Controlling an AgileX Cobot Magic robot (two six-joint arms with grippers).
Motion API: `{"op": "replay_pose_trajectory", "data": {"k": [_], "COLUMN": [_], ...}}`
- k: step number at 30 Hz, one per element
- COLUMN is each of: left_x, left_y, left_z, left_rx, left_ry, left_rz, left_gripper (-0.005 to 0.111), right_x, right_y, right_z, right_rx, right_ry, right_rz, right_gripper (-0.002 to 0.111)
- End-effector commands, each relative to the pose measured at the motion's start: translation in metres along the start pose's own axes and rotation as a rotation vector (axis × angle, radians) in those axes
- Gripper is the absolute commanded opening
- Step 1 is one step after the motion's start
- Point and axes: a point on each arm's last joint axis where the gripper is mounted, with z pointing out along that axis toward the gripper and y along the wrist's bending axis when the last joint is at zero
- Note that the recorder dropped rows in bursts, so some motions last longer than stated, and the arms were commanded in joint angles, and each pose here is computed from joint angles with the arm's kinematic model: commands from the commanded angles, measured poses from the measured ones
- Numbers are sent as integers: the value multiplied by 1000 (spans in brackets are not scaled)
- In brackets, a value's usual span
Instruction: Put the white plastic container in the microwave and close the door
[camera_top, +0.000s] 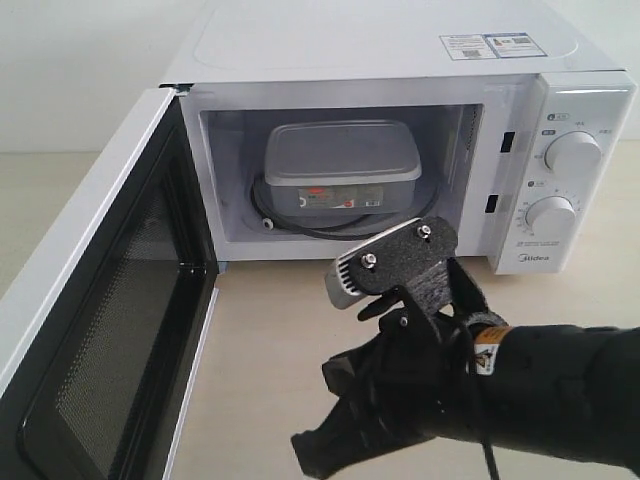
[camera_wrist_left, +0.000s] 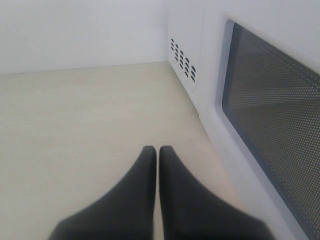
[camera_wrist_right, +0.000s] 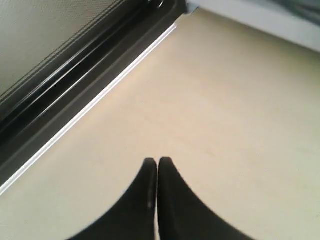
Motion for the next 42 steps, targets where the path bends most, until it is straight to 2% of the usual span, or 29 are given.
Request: {"op": "replay_pose_trajectory", "data": {"k": [1,8,23,28,34,38,42], "left_x": [1,1,1,1,1,1,1], "left_y": [0,0,0,0,0,0,0], "left_z": [0,0,0,0,0,0,0], "left_rx": [-2,-2,-2,-2,-2,-2,-2], "left_ry": [2,2,2,2,2,2,2], "left_rz": [2,2,2,2,2,2,2], "left_gripper": [4,4,4,4,4,4,4], "right_x": [0,-4,-9,-22,-23,-2,27], "right_y": [8,14,12,7,-32,-52,-57], "right_z": [-25,-51,-52,-87,-143,-180,-204], "right_rx": [-89,-161,-135,-143,4,188,340], "right_ry": [46,43,-24,-161,-343,-564,-748], "right_rz": [-13,-9,-48,-73,59,128,149], "right_gripper": [0,0,0,0,0,0,0]}}
